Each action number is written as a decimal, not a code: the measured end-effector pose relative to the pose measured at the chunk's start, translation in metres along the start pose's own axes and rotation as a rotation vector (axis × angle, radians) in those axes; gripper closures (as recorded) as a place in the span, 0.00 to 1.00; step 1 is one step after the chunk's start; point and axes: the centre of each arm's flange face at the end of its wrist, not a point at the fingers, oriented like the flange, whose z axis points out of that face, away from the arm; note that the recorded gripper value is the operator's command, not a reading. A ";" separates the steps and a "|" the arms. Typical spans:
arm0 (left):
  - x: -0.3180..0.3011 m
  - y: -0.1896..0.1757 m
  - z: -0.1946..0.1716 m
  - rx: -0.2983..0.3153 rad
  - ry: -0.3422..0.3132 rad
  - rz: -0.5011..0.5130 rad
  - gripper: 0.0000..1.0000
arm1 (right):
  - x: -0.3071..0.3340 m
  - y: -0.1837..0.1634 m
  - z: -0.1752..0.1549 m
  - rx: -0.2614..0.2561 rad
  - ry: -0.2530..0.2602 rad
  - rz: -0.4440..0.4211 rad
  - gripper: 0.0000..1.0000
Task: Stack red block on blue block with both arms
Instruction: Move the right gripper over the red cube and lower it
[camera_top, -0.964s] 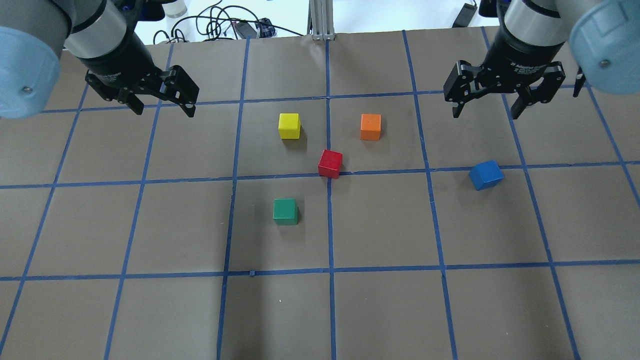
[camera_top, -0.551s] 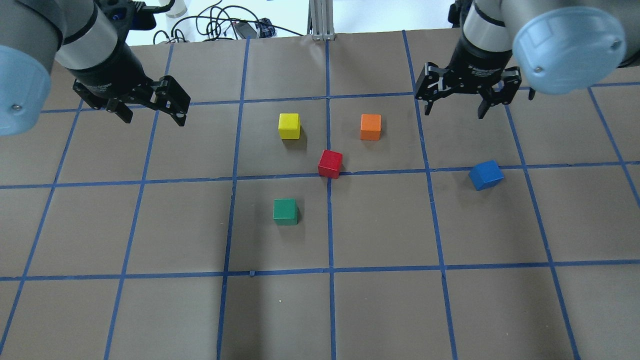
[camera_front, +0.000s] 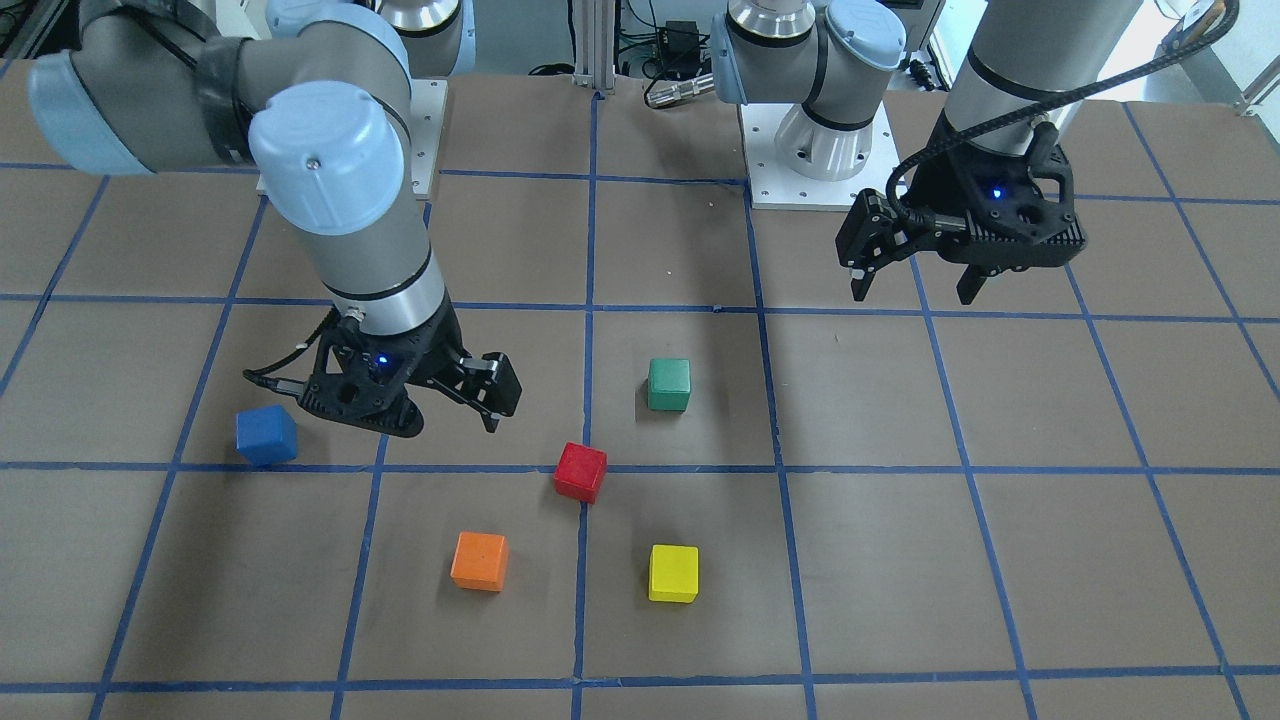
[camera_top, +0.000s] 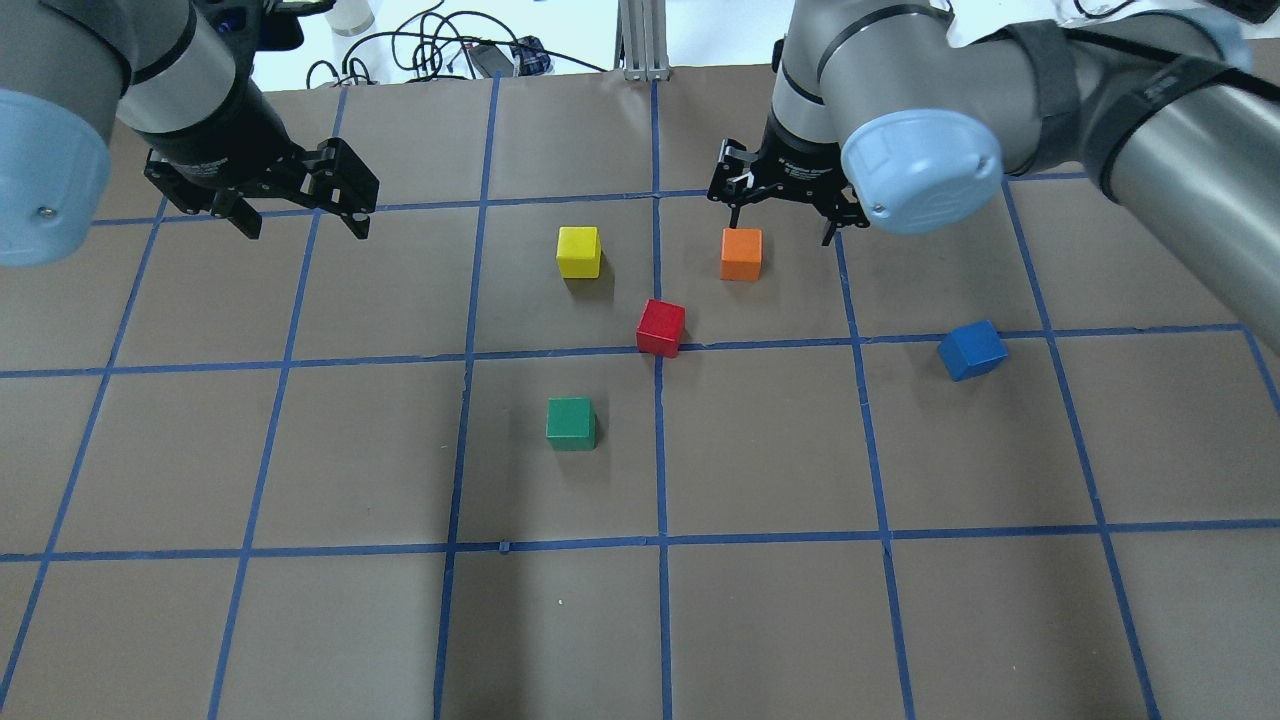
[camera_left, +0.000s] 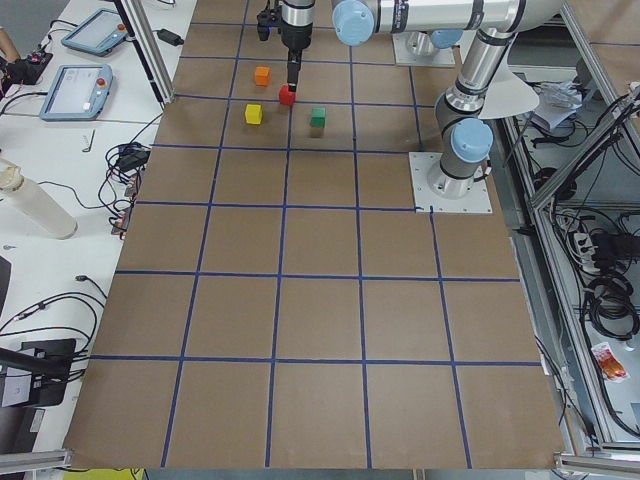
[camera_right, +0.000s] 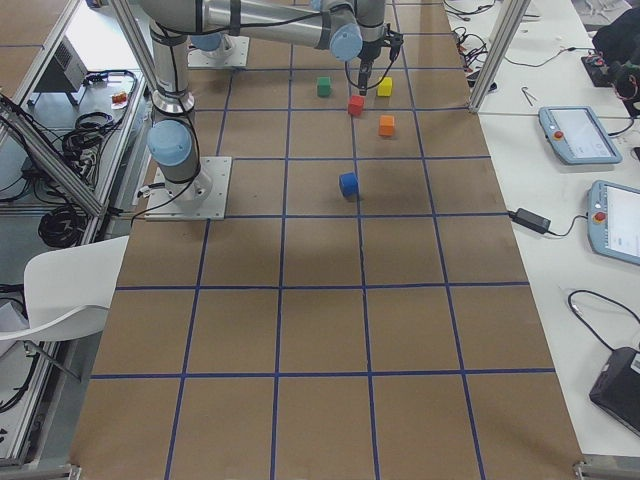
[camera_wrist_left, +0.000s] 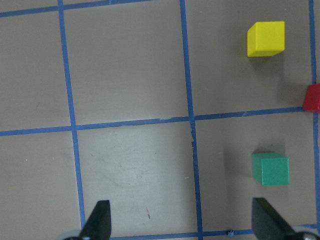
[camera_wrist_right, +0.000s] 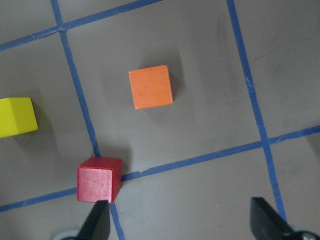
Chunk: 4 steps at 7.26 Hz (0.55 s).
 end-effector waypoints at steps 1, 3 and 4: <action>0.003 -0.003 -0.005 -0.012 -0.001 0.008 0.00 | -0.013 0.001 0.017 0.001 -0.003 0.004 0.00; 0.012 -0.012 -0.003 -0.028 0.006 0.029 0.00 | -0.033 0.005 0.059 -0.041 0.015 -0.004 0.00; 0.014 -0.019 -0.004 -0.026 0.008 0.035 0.00 | -0.042 0.009 0.074 -0.057 0.024 0.016 0.00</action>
